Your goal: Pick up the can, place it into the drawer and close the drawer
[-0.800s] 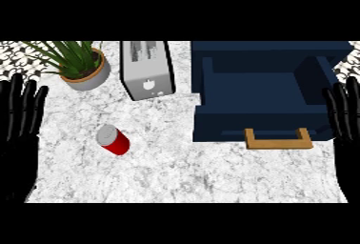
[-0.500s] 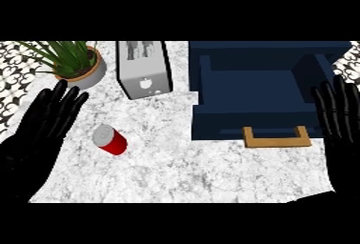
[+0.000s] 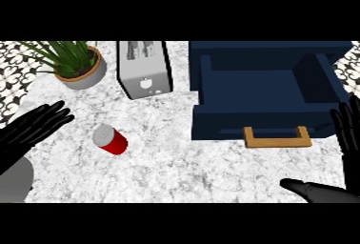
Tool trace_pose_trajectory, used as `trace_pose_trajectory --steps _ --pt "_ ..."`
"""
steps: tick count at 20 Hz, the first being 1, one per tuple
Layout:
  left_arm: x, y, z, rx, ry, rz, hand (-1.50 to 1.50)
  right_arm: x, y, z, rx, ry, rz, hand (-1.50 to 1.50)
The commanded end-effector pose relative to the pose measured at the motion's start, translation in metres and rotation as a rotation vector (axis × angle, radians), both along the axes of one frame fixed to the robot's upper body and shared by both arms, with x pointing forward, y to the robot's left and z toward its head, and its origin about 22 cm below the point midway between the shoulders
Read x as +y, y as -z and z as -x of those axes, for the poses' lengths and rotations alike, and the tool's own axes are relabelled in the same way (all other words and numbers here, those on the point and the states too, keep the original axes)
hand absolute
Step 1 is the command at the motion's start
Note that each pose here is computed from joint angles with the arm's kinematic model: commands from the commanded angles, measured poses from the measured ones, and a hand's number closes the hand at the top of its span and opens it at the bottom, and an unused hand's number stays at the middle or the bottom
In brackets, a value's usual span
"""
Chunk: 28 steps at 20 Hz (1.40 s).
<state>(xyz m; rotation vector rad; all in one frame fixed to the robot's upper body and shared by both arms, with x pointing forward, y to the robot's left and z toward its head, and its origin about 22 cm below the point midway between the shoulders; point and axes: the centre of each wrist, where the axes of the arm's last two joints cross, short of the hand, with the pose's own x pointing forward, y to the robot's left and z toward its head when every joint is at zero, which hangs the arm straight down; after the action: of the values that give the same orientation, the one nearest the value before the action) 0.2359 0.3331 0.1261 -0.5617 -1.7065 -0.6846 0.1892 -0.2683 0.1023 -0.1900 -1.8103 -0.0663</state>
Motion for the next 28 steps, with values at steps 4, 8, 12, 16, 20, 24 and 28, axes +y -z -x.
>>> trace_pose_trajectory --steps 4,8,12,16,20,24,28 --pt "0.059 -0.016 -0.021 0.038 0.073 -0.014 -1.50 -0.029 0.015 0.021 0.033 0.041 -0.015 -1.50" --pt "0.077 -0.011 -0.025 0.051 0.063 -0.007 -1.50 -0.047 0.021 0.027 0.023 0.029 -0.038 -1.50" --pt "0.093 -0.027 -0.022 0.114 0.028 0.028 -1.50 -0.068 0.023 0.044 0.034 0.037 -0.016 -1.50" --pt "0.091 -0.031 -0.017 0.182 0.031 0.049 -1.50 -0.066 0.005 0.056 0.033 0.024 -0.027 -1.50" --pt "0.090 -0.042 -0.031 0.251 0.038 0.106 -1.50 -0.074 0.007 0.051 0.038 0.034 -0.006 -1.50" --pt "0.065 -0.014 -0.032 0.326 0.056 0.122 -1.50 -0.080 0.001 0.079 0.017 0.018 -0.014 -1.50" --pt "0.056 0.001 -0.042 0.357 0.059 0.108 -1.50 -0.090 0.018 0.066 0.014 0.020 -0.017 -1.50"
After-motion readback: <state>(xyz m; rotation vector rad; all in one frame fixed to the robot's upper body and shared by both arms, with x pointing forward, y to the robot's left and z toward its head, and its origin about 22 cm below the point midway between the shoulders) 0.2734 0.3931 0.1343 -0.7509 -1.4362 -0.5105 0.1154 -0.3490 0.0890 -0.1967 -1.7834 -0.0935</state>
